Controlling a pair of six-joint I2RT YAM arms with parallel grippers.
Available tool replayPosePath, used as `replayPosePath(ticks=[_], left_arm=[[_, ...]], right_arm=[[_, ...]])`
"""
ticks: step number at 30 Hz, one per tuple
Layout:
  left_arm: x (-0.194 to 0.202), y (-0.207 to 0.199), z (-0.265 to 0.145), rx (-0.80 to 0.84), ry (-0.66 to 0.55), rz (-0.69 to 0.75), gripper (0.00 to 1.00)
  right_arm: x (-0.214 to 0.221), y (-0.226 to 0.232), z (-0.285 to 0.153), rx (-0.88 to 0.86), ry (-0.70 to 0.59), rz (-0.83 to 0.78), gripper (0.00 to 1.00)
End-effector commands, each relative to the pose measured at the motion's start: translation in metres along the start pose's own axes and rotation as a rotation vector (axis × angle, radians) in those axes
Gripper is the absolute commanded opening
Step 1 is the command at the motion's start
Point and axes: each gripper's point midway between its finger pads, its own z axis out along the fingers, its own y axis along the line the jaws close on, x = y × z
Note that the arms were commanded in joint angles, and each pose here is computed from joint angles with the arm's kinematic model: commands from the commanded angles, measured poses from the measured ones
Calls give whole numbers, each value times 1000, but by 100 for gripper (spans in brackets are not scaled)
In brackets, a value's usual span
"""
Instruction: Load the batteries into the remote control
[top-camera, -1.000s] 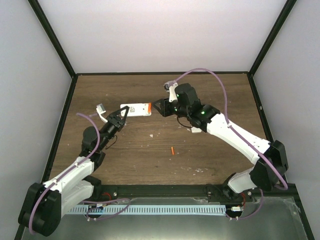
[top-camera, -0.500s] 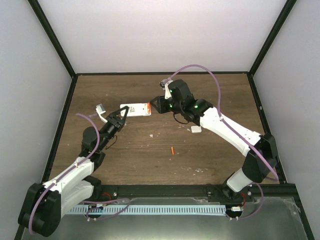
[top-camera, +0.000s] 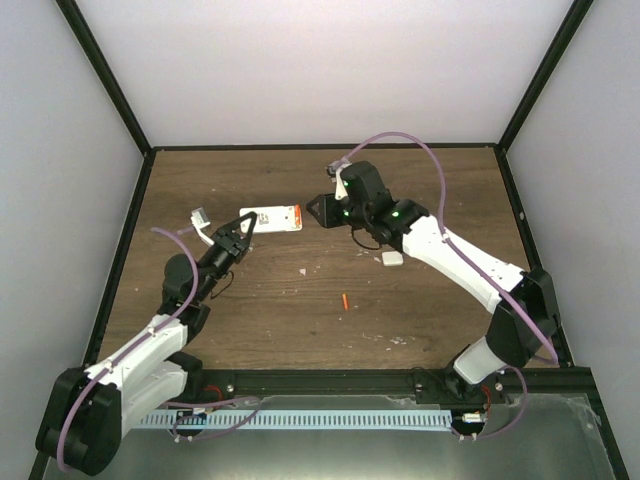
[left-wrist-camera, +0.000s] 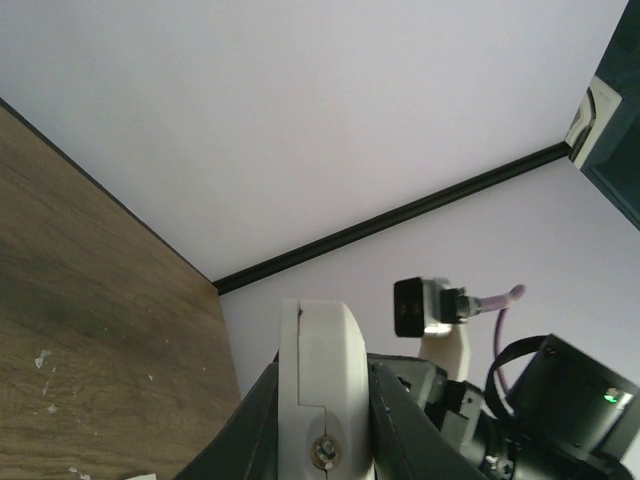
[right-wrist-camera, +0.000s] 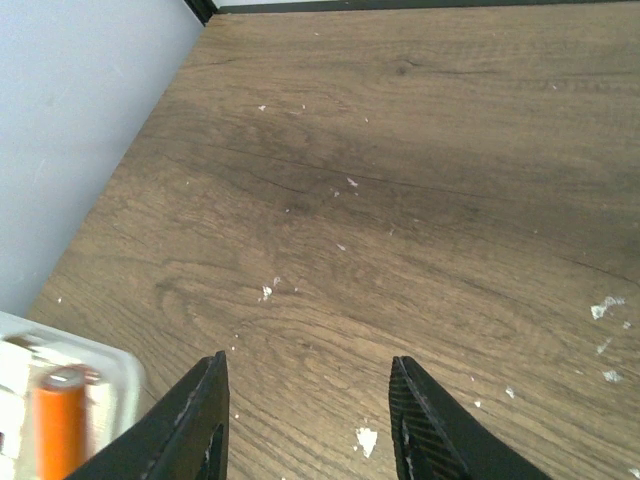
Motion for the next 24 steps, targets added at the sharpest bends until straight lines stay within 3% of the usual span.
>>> replayPosePath(ticks=[1, 14, 24], left_arm=[[-4, -26, -4, 90, -12, 9, 0], [-5, -44, -5, 162, -3, -66, 0], [-5, -59, 0, 206, 23, -59, 0]], right_arm=[[-10, -15, -19, -50, -45, 90, 39], [-27, 3, -56, -417, -8, 379, 62], [-19, 24, -50, -604, 88, 489, 66]])
